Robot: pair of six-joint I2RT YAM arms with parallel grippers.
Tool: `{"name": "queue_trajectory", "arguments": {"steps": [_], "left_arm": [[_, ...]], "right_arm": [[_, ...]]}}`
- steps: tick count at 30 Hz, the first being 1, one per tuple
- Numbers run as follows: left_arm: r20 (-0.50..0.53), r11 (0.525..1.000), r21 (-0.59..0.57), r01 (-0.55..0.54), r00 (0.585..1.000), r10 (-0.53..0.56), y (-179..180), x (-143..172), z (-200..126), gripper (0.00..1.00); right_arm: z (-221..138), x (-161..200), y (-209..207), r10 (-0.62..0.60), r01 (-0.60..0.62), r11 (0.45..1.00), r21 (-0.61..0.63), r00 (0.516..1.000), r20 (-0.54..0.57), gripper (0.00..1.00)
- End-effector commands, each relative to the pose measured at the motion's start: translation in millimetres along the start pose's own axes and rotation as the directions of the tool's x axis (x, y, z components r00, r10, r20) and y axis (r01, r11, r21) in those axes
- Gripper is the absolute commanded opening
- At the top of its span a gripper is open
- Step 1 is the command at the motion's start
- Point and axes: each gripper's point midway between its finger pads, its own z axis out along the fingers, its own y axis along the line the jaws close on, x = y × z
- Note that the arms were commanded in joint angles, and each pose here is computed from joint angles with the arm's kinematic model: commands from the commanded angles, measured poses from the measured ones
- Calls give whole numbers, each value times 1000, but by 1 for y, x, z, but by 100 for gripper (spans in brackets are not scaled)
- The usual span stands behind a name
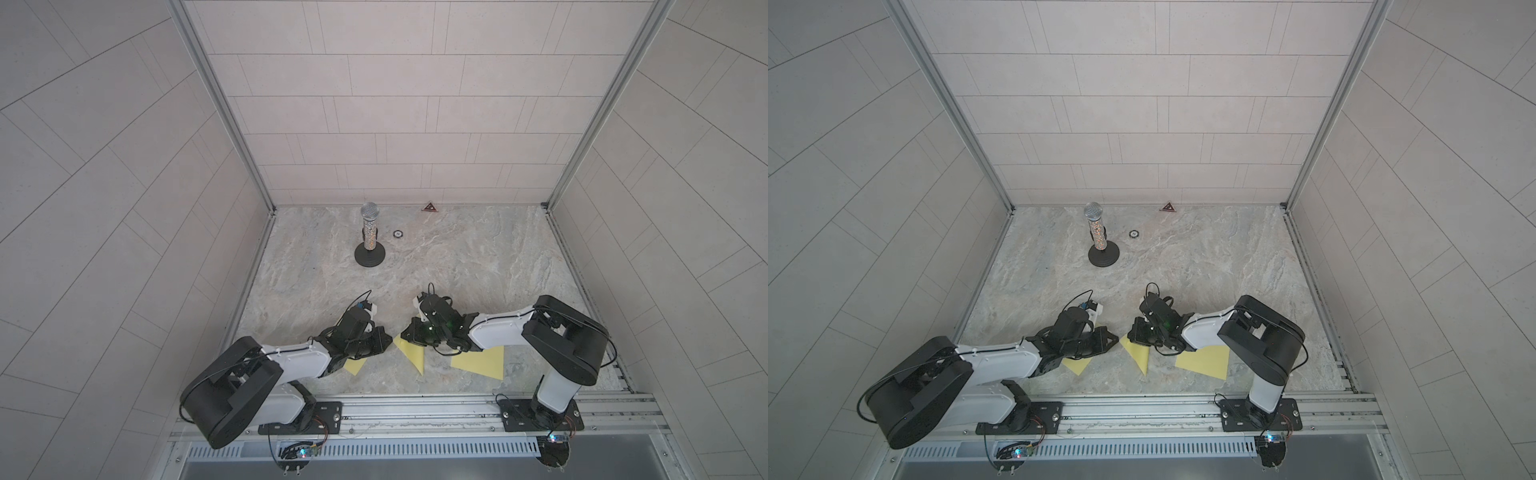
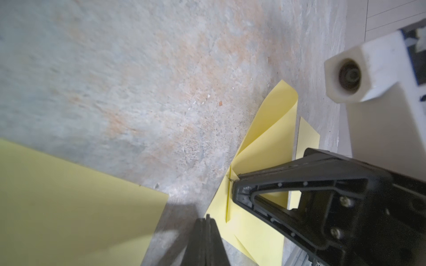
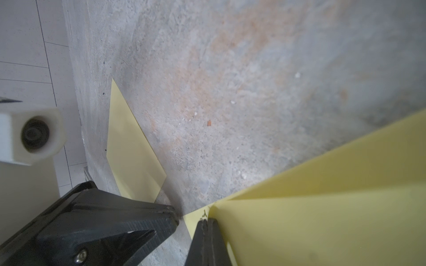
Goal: Fold the square paper diagonally
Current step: Fold the paper at the center of the board.
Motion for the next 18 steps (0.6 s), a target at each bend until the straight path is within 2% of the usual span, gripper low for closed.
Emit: {"name": "queue_trajectory", "arguments": {"steps": [1,9,18], "left_arm": [[-6,999,18,-40,999,41,-2,1,-4,0],[5,996,59,-68,998,68,-11,-1,-6,0],[-7,997,46,-56,998,57,-9,-2,2,0]], "right_arm": [[0,11,-22,4,-1,995,95,1000,-30,0],[1,13,-22,1,2,995,99,999,-35,0],[1,14,-19,-4,7,995,99,999,-37,0]]}}
